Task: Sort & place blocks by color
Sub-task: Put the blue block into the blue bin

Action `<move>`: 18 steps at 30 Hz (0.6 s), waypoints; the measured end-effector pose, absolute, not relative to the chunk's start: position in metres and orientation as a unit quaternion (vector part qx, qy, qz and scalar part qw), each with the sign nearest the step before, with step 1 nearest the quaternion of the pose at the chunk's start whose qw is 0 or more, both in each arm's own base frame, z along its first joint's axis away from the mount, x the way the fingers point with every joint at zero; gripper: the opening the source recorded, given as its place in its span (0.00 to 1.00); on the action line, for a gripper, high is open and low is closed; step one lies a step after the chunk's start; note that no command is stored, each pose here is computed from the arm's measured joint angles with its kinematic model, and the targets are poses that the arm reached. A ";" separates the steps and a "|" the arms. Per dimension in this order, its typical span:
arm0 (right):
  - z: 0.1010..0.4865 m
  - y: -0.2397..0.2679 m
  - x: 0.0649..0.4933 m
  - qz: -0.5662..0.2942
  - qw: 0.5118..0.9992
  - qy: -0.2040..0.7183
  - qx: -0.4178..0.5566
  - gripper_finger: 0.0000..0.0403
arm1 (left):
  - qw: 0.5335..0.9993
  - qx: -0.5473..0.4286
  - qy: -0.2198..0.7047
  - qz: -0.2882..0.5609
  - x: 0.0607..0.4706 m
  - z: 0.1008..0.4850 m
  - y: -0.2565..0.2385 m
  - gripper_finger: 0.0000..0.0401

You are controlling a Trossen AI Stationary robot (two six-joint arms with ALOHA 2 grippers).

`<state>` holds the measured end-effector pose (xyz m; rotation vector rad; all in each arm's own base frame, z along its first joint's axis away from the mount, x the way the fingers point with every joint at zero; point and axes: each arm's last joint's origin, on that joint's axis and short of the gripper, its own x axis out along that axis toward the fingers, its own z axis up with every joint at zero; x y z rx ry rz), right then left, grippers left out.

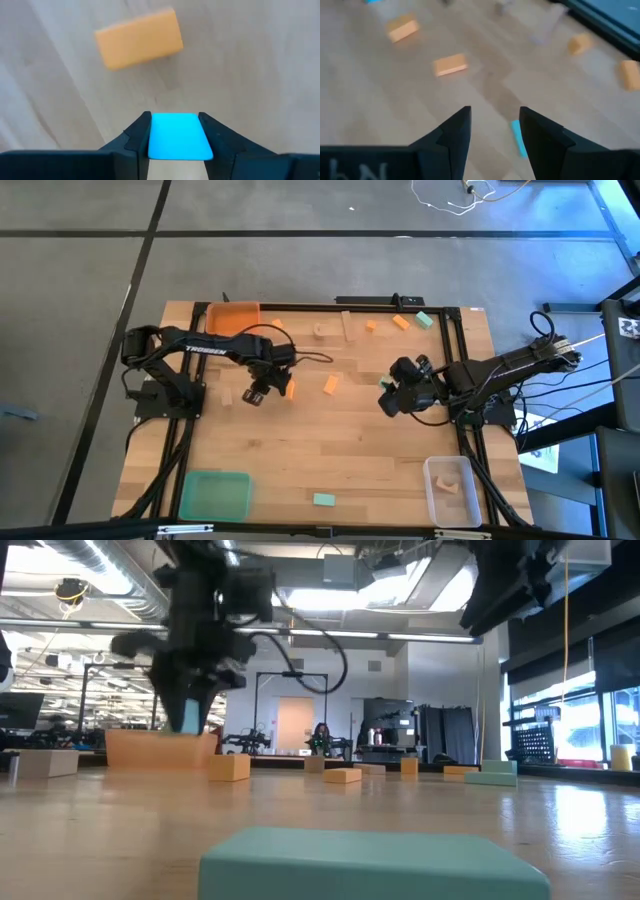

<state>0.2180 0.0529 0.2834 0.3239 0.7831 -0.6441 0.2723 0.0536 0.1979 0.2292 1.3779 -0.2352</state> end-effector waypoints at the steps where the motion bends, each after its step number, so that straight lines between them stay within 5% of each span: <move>1: 0.284 0.054 0.220 -0.287 0.867 0.379 0.151 0.42 | 0.763 0.087 0.633 -0.096 0.275 0.204 0.052 0.31; 11: 0.296 0.064 0.240 -0.103 0.918 0.359 0.132 0.42 | 0.767 -0.022 0.639 -0.043 0.288 0.253 0.012 0.31; 18: 0.299 0.057 0.244 -0.078 0.928 0.349 0.100 0.42 | 0.748 -0.077 0.659 -0.024 0.283 0.265 -0.043 0.31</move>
